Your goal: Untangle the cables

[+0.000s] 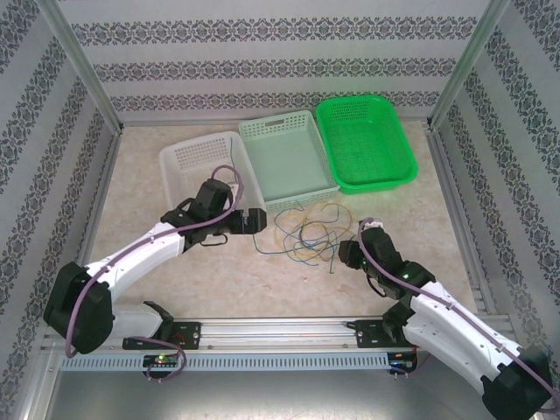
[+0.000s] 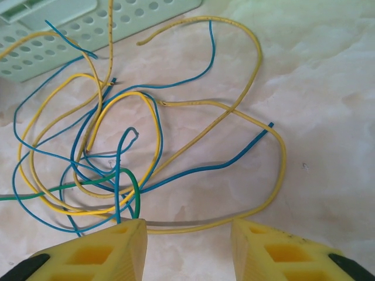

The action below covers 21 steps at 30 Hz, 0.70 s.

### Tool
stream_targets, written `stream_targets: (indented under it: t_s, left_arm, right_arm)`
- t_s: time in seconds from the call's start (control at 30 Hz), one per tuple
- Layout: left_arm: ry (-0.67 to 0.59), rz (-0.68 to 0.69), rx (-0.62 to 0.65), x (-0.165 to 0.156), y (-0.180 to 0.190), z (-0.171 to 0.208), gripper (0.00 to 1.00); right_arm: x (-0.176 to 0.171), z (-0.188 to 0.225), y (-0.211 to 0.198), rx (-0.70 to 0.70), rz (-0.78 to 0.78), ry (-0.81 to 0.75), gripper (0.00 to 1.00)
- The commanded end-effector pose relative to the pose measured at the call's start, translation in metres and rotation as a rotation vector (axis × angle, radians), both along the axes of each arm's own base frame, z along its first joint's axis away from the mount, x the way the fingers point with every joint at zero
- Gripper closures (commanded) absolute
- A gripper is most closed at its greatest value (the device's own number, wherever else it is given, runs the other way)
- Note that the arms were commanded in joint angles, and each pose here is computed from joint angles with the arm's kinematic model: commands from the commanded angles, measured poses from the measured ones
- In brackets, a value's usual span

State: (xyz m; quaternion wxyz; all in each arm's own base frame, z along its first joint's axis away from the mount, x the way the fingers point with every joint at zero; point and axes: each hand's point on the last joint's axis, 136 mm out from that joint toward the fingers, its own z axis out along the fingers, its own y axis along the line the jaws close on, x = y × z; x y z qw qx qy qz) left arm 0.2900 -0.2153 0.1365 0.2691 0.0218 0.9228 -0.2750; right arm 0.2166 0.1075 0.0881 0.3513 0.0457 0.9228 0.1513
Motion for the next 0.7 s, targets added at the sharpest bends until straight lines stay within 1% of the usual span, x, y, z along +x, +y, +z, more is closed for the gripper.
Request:
stream_targets:
  t_s: [0.0,0.07,0.1,0.2,0.3,0.4,0.47,0.57,0.67]
  left_arm:
    - [0.092,0.109,-0.075,-0.007,-0.005,-0.027,0.04]
    - [0.11,0.128,-0.075,-0.009,-0.006,-0.036,0.05]
    - [0.104,0.13,-0.053,-0.01,-0.006,-0.036,0.06]
    - [0.038,0.159,0.047,-0.007,0.009,-0.023,0.03]
    - [-0.034,0.169,0.135,-0.003,0.026,-0.006,0.0]
    - [-0.063,0.171,0.204,-0.003,0.038,0.006,0.0]
    - [-0.082,0.169,0.197,-0.003,0.038,0.019,0.0]
    - [-0.097,0.157,0.13,-0.006,0.03,0.039,0.02]
    - [-0.079,0.124,0.126,-0.016,0.021,0.042,0.04]
  right_arm:
    - [0.01,0.012,-0.001,-0.015,-0.014,-0.018,0.55]
    - [0.012,0.016,0.001,-0.018,-0.008,-0.021,0.55]
    - [0.012,0.017,0.001,-0.018,-0.005,-0.025,0.55]
    - [0.013,0.021,0.002,-0.014,0.001,-0.041,0.54]
    - [0.012,0.017,0.002,-0.01,-0.002,-0.037,0.53]
    - [0.011,0.012,0.003,-0.005,-0.001,-0.024,0.52]
    - [0.011,0.012,0.004,0.0,0.001,-0.025,0.52]
    - [0.013,0.015,0.005,-0.006,0.008,-0.032,0.53]
    - [0.016,0.021,0.006,-0.021,0.019,-0.039,0.53]
